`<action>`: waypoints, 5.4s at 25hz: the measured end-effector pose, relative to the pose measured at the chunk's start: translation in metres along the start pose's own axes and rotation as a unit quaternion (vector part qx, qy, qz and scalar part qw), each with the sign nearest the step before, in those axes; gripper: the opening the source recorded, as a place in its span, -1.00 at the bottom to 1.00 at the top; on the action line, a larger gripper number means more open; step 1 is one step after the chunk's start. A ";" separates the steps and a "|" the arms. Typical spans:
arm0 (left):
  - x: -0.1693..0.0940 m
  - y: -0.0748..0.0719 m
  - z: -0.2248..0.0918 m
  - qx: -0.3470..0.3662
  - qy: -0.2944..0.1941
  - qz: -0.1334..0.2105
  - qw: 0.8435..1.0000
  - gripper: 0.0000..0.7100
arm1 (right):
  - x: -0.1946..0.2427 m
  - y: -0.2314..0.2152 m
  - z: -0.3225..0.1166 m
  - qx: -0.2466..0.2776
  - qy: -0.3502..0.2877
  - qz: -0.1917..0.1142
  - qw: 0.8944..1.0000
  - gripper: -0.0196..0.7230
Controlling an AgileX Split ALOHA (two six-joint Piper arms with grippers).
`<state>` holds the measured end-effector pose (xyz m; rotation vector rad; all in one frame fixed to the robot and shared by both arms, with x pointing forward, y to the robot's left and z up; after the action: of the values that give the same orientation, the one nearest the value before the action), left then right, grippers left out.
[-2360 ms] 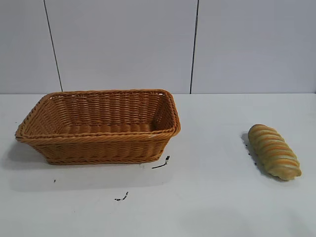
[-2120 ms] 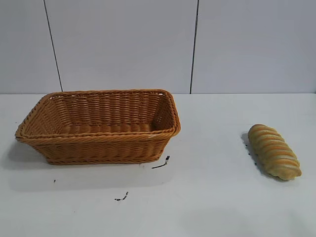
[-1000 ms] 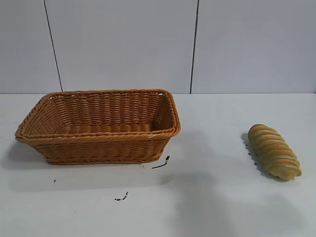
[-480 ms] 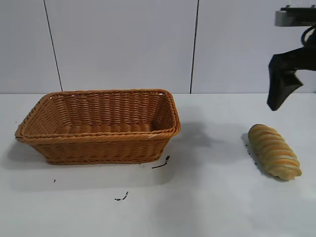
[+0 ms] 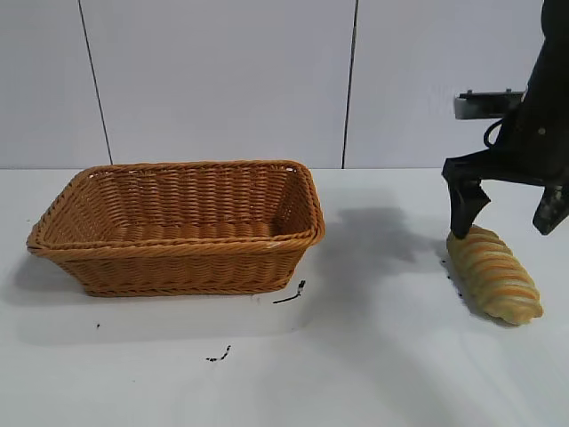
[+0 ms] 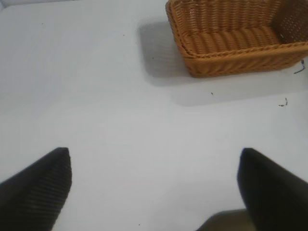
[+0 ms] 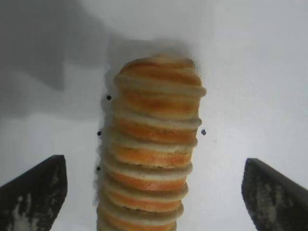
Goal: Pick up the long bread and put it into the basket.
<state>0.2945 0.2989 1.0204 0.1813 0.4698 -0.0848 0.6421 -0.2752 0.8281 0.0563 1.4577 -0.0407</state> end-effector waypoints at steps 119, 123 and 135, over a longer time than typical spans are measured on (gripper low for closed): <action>0.000 0.000 0.000 0.000 0.000 0.000 1.000 0.96 | -0.130 0.035 0.147 -0.003 -0.198 0.025 0.980 0.75; 0.000 0.000 0.000 0.000 0.000 0.000 1.000 0.96 | -0.128 0.015 0.142 0.014 -0.176 0.015 0.984 0.75; 0.000 0.000 0.000 0.000 0.000 0.000 1.000 0.96 | -0.143 0.012 0.123 -0.003 -0.141 0.009 0.990 0.75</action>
<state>0.2945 0.2989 1.0204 0.1813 0.4698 -0.0848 0.7489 -0.2718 0.9842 0.0562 1.1752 -0.0292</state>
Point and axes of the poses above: a point on each arm's last joint axis where the gripper is mounted, x pointing out along that axis toward the gripper, y along the wrist's bending axis when the last joint is at zero, z = x × y, the point moved 7 cm from there along x, pointing out along that axis toward the gripper, and after that the axes turned 6 degrees about x, right-handed, at the moved point
